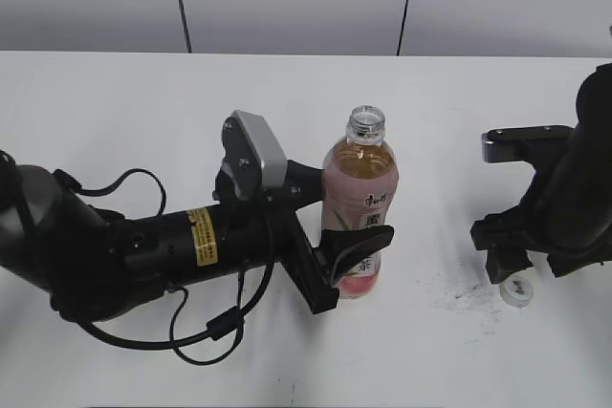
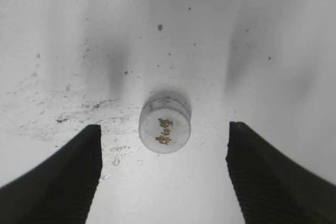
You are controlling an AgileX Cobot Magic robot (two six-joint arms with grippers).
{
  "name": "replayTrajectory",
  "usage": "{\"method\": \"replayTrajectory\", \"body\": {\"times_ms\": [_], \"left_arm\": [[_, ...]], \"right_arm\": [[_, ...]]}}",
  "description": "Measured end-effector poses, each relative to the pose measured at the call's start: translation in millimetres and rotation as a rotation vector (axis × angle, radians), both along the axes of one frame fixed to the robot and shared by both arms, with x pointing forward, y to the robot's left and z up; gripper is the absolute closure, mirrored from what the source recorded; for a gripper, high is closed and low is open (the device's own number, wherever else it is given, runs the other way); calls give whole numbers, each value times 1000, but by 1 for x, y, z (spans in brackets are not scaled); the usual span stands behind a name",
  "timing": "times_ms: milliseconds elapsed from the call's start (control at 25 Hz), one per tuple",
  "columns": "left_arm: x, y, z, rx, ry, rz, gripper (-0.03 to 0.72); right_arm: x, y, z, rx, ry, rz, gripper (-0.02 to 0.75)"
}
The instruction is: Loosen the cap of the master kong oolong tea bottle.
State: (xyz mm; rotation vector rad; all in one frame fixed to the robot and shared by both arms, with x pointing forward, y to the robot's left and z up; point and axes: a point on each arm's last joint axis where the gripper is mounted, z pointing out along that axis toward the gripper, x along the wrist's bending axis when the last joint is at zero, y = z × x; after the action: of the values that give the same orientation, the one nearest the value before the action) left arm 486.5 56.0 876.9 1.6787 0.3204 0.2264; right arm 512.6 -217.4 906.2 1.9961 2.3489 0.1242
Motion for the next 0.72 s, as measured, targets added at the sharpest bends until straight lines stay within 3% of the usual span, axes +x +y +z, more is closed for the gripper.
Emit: {"method": "replayTrajectory", "body": {"times_ms": [320,520,600,720], "left_arm": [[-8,23,-9,39,59,45,181],[-14,45,8,31,50,92,180],[-16,55,23,5,43,139,181],[-10,72,54,-100,49,282,193]], "right_arm": [[-2,-1,15,12,-40,0,181],[-3,-2,27,21,-74,4,181],[-4,-2,31,24,-88,6,181],[-5,-2,36,28,-101,7,181]]}}
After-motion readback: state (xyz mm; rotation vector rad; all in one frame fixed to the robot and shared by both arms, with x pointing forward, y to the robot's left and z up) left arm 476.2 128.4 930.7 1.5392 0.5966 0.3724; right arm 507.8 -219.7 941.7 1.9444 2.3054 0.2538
